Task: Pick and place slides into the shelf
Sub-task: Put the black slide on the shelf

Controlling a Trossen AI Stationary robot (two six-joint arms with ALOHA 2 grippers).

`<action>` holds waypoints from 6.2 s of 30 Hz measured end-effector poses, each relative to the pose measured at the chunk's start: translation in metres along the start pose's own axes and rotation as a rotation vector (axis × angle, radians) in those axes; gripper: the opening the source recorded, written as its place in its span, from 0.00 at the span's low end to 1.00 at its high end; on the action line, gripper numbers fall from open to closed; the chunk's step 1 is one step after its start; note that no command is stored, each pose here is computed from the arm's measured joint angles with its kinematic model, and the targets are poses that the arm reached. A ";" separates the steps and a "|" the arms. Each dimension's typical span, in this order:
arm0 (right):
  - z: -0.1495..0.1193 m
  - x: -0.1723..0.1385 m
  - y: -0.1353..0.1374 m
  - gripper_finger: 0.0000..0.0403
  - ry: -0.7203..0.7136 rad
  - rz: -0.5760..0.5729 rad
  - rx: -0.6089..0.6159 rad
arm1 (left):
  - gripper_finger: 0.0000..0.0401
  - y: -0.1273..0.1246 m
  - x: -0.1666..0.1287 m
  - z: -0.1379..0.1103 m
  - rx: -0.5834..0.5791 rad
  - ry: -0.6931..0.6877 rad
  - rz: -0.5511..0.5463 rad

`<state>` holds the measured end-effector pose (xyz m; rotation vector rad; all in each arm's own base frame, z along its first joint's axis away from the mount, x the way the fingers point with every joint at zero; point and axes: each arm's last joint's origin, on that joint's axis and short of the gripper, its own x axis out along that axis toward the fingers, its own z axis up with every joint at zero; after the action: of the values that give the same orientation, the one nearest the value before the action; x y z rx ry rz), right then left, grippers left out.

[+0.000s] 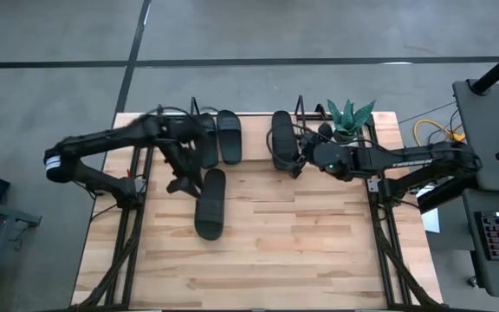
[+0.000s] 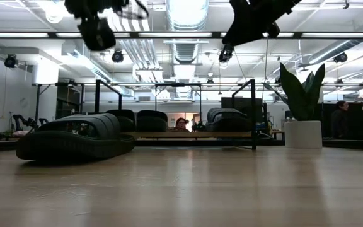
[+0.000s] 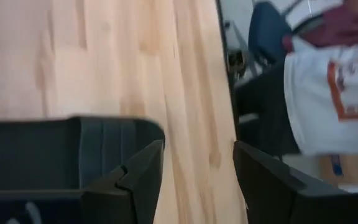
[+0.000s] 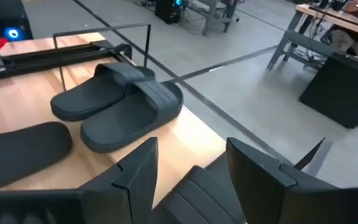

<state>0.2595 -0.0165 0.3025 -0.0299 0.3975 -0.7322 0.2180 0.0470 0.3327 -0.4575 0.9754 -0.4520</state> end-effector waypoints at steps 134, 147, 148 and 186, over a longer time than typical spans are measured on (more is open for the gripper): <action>0.035 -0.089 0.186 0.49 -0.195 0.398 -1.193 | 0.00 0.063 0.002 0.079 -0.377 -0.165 -0.386; 0.036 -0.069 0.179 0.49 -0.149 0.278 -1.192 | 0.00 0.057 -0.004 0.099 -0.333 -0.237 -0.478; 0.036 -0.069 0.179 0.49 -0.149 0.276 -1.199 | 0.00 0.057 -0.004 0.099 -0.327 -0.241 -0.478; 0.038 -0.072 0.168 0.10 -0.087 0.019 -0.847 | 0.53 0.063 -0.047 0.123 0.023 -0.542 -0.379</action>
<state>0.3333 0.1514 0.3351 -0.8506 0.6000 -0.4983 0.3110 0.1451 0.3890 -0.7043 0.3570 -0.6359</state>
